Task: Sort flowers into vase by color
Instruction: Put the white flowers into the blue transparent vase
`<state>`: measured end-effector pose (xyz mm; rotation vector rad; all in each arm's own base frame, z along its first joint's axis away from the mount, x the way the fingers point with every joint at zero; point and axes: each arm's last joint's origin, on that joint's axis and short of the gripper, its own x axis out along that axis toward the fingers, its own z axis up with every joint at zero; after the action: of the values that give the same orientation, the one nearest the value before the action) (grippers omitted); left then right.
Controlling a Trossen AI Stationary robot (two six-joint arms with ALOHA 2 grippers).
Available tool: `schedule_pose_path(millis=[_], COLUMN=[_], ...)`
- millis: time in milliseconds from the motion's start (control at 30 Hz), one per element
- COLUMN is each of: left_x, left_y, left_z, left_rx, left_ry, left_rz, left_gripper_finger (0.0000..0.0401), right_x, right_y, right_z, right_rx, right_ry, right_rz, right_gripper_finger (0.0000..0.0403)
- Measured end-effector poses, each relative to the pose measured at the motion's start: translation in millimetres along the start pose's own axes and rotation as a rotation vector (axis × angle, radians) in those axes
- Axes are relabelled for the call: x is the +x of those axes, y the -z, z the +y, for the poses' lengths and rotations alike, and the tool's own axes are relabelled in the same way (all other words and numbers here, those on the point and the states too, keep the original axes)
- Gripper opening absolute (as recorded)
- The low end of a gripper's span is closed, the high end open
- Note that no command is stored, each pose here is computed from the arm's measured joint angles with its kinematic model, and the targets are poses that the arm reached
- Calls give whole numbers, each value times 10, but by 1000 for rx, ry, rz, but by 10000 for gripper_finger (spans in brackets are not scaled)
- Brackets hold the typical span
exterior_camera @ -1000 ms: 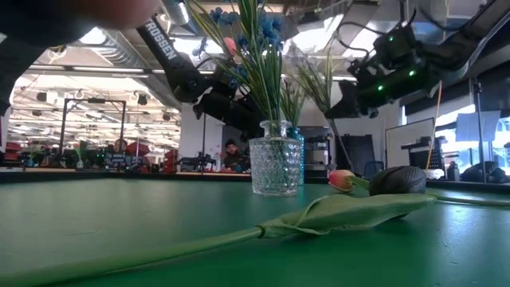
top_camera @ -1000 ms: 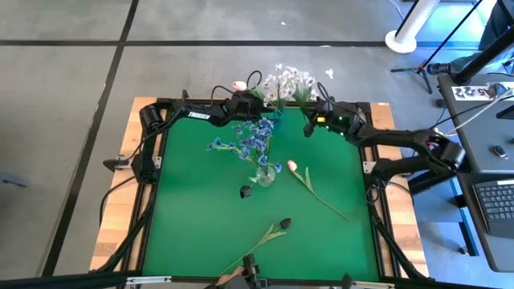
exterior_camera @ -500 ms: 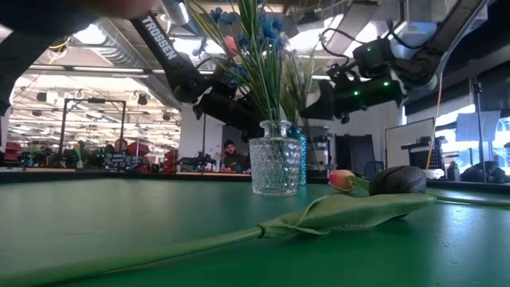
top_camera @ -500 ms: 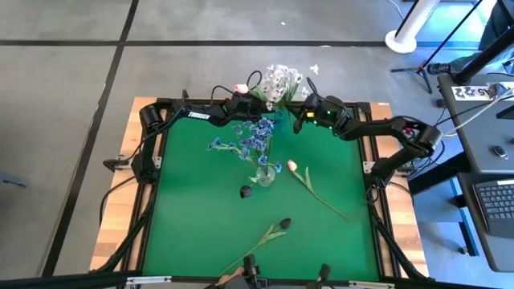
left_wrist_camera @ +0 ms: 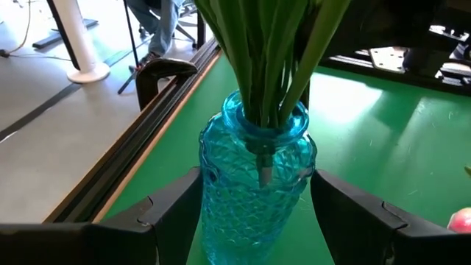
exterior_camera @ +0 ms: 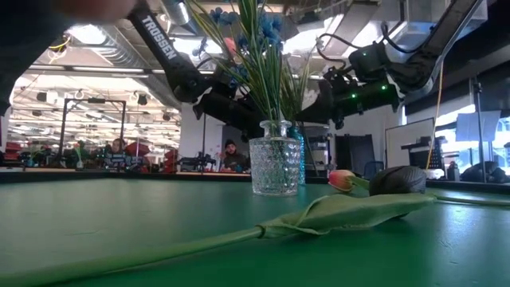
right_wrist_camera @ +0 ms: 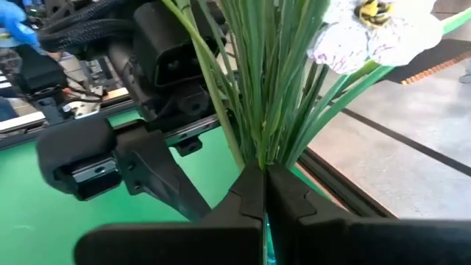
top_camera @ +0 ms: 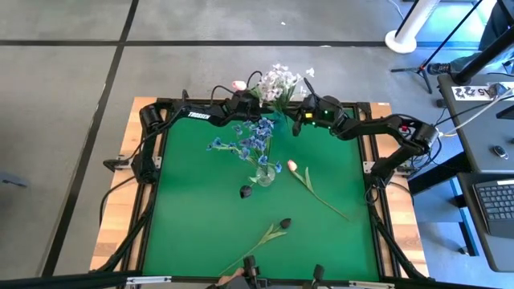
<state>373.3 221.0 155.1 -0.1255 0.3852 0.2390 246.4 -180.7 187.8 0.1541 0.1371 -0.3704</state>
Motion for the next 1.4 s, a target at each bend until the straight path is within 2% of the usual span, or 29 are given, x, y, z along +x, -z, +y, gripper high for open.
schedule_pose_path(millis=[567,1167,1400], left_x=[5,30,36], left_y=[32,-31,-67], left_z=[-82,-156,-183], left_rx=[8,31,33], left_ry=[-6,-76,-73], left_rz=[59,7,-29], left_gripper_finger=[246,246,246], right_x=[-15,-266,-383], right_y=[33,-301,-424], right_z=[28,141,186], right_rx=[37,10,-12], right_ry=[-88,-129,-132], right_rz=[54,-5,-29], right_gripper_finger=[1,1,1])
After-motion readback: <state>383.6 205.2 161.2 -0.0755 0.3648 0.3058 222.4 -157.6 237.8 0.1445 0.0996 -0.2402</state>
